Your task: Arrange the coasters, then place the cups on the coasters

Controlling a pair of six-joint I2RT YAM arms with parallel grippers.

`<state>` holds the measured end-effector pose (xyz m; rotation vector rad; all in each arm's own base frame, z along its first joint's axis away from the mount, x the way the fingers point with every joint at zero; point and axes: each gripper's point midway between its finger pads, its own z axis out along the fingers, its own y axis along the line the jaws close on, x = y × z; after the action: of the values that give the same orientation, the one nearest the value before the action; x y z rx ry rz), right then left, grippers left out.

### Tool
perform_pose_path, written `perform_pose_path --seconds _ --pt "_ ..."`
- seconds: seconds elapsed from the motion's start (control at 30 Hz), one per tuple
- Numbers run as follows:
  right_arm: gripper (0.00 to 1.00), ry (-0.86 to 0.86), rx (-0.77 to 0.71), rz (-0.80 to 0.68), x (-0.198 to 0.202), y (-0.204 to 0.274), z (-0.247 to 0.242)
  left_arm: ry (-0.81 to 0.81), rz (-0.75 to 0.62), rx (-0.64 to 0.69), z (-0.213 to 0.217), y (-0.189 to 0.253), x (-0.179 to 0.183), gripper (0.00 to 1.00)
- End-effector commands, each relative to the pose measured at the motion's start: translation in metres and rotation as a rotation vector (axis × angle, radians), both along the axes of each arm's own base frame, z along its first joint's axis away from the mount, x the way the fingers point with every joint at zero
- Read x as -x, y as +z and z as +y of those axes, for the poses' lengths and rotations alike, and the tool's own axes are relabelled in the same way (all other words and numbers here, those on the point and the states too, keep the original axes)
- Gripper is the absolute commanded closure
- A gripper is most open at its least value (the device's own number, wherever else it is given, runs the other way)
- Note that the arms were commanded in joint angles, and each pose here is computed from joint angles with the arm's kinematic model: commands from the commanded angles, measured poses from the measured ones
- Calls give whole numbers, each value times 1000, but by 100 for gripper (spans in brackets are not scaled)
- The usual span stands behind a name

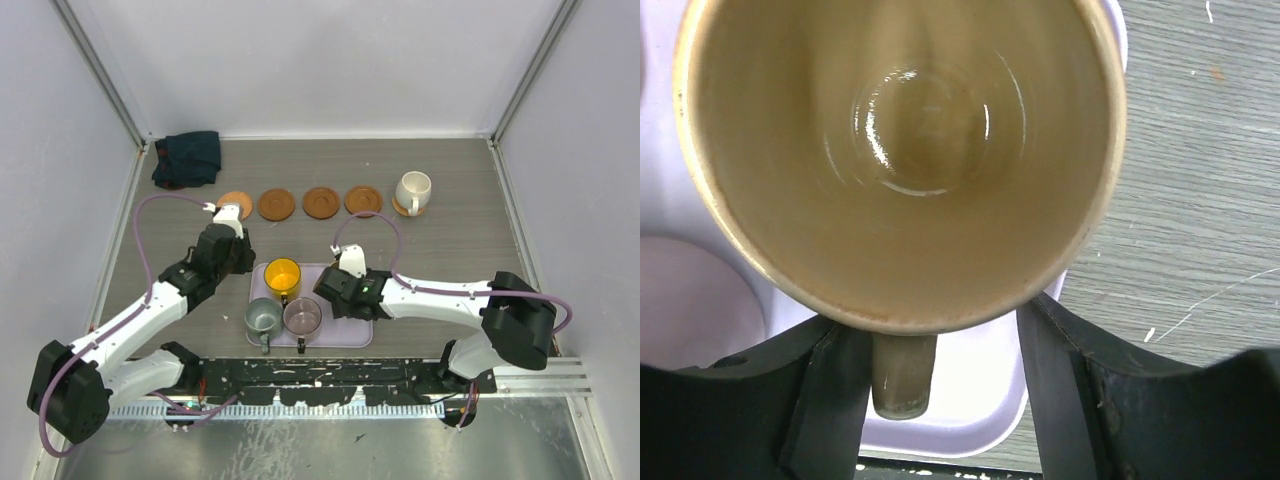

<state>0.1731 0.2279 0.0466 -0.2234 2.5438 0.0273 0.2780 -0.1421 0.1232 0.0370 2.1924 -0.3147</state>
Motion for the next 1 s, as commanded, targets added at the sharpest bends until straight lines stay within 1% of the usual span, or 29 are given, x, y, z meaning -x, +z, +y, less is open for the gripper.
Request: perform_pose_path --seconds 0.0,0.13,0.3,0.57,0.97 --pt "40 -54 25 -44 -4 5 -12 -12 -43 26 -7 11 -8 74" --pt "41 -50 20 -38 -3 4 -11 -10 -44 25 -7 11 -8 74" --pt "42 -13 -13 -39 -5 5 1 -8 -40 24 -6 9 -8 74" --pt "47 -17 -18 -56 -11 5 7 -1 -45 15 -3 9 -7 74" --pt "58 -62 -19 -65 -12 -1 2 0 -40 16 -4 8 -7 74"
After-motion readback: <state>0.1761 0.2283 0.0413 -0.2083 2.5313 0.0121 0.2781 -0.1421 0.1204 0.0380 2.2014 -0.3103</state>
